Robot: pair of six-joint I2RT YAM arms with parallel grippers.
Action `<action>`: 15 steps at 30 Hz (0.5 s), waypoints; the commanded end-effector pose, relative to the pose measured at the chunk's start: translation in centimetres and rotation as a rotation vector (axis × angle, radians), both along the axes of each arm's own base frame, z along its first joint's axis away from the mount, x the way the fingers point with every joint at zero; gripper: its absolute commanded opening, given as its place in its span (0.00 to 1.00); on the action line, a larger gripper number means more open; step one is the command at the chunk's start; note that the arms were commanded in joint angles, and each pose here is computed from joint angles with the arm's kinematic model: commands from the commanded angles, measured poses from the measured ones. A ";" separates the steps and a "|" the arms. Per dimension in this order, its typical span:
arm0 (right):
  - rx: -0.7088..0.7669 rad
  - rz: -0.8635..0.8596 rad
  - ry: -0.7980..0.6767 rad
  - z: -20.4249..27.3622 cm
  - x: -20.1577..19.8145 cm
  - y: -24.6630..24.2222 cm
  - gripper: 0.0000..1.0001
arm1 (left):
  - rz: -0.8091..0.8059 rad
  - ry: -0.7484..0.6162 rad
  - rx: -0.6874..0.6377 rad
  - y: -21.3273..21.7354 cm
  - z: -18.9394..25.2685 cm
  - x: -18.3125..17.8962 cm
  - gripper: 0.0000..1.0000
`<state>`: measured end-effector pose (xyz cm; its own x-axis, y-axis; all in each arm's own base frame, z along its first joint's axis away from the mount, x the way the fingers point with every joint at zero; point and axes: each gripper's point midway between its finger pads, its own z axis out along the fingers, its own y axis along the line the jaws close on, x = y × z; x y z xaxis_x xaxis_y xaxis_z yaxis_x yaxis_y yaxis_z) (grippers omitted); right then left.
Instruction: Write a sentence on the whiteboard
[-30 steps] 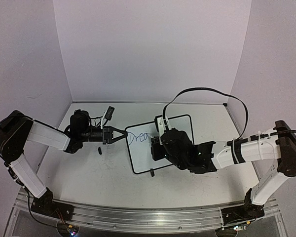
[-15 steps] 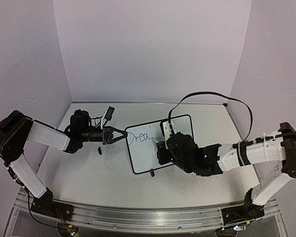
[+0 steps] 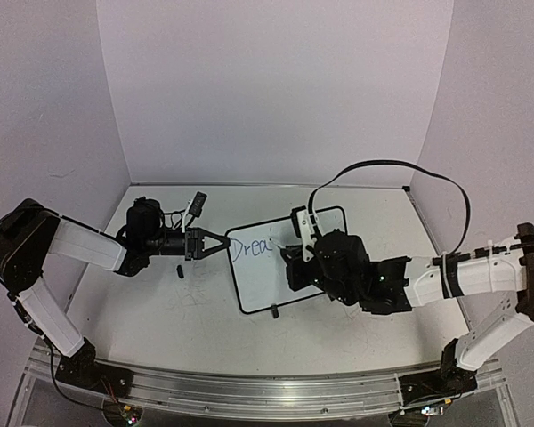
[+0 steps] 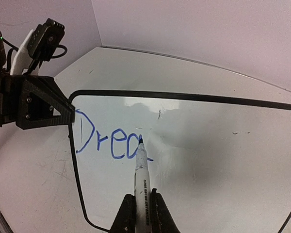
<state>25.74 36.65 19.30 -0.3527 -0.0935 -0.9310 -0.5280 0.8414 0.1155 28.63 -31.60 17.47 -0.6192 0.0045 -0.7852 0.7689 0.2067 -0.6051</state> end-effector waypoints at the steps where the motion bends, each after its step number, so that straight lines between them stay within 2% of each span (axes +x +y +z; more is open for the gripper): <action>1: 0.000 0.033 -0.016 0.6 0.2 1.2 0.00 | -0.047 -0.027 -0.035 -0.5 2.1 -0.5 0.00; 7: 0.016 -0.009 -0.007 0.5 0.7 0.0 0.00 | -0.042 -0.026 -0.033 -0.5 2.0 -0.5 0.00; 15: 0.001 0.026 -0.031 0.7 0.7 0.5 0.00 | -0.044 -0.026 -0.032 -0.5 2.0 -0.5 0.00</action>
